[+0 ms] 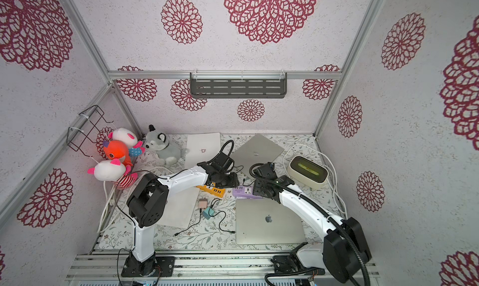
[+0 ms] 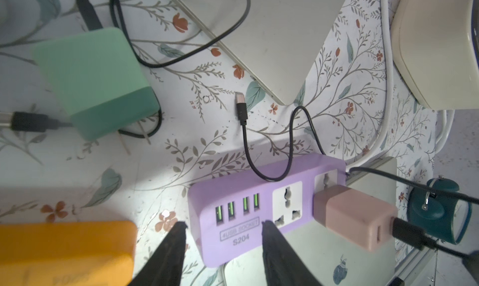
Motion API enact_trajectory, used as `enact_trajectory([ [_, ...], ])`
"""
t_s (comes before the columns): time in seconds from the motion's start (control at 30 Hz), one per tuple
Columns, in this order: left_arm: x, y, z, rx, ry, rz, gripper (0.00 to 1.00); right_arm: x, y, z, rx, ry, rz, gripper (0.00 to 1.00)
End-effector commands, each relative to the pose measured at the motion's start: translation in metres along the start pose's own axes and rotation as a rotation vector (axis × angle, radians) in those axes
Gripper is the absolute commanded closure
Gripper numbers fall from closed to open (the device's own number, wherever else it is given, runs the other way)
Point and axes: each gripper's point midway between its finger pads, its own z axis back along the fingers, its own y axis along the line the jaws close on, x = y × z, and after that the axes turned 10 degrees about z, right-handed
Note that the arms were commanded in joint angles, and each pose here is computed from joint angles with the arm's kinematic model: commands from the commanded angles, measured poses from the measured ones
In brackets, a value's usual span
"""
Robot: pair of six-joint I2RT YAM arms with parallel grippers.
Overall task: Unplug the laptop charger
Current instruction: Remove the plug from the socket.
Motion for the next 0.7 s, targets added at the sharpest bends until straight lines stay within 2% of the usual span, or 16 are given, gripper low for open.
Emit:
enact_trajectory([
  [0.0, -0.004, -0.011, -0.006, -0.032, 0.01, 0.001, 0.51, 0.009, 0.005, -0.005, 0.003, -0.021, -0.007, 0.33],
  [0.43, -0.018, -0.004, -0.022, 0.014, 0.045, -0.005, 0.6, 0.011, 0.009, -0.033, -0.01, 0.021, 0.009, 0.34],
  [0.67, -0.017, -0.003, -0.024, 0.034, 0.043, -0.012, 0.69, 0.008, 0.012, -0.041, -0.003, 0.051, 0.024, 0.38],
])
